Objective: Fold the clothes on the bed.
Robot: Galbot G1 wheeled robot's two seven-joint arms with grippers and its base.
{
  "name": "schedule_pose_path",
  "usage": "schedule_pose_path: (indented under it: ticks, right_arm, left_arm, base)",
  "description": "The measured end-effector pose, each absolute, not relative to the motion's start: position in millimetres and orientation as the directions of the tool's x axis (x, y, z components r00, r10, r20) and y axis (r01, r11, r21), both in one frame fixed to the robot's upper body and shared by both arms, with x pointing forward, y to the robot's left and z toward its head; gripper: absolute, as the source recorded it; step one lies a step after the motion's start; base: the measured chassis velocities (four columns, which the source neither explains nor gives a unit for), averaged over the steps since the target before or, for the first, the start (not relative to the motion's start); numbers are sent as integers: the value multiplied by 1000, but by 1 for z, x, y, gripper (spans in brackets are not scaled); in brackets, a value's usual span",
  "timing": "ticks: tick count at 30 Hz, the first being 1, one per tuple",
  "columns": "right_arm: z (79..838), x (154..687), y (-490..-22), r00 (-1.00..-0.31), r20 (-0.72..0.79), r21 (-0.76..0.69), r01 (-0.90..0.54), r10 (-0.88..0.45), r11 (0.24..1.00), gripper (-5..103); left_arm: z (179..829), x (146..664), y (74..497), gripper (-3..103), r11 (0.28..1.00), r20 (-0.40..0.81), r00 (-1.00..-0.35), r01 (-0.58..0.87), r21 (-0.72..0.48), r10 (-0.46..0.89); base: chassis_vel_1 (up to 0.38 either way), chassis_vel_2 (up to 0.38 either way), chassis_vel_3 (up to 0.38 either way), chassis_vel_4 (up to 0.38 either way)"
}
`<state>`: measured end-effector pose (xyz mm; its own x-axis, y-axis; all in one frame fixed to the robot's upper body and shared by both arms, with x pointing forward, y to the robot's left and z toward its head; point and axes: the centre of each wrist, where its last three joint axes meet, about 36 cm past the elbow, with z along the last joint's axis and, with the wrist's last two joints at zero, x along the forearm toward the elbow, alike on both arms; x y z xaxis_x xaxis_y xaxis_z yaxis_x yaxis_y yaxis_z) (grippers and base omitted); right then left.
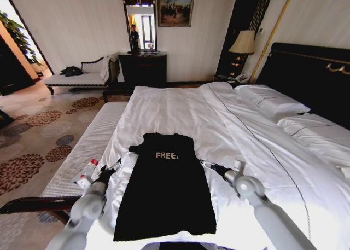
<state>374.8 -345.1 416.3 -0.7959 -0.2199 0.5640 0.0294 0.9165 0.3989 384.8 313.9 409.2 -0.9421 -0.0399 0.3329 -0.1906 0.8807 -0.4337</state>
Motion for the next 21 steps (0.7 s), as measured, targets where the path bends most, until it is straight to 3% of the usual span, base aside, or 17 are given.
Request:
schedule_pose_path:
  ticks: [7, 21]
  right_arm:
    - [436, 355, -373, -819, 552, 404, 100, -155, 909, 100]
    - [434, 352, -376, -825, 547, 424, 125, -143, 897, 100]
  left_arm:
    - [384, 455, 312, 100, 850, 365, -931, -200, -488, -10]
    - [363, 497, 290, 100, 868, 402, -916, -195, -456, 5]
  base:
    - [0, 0, 0, 0]
    - [0, 0, 0, 0]
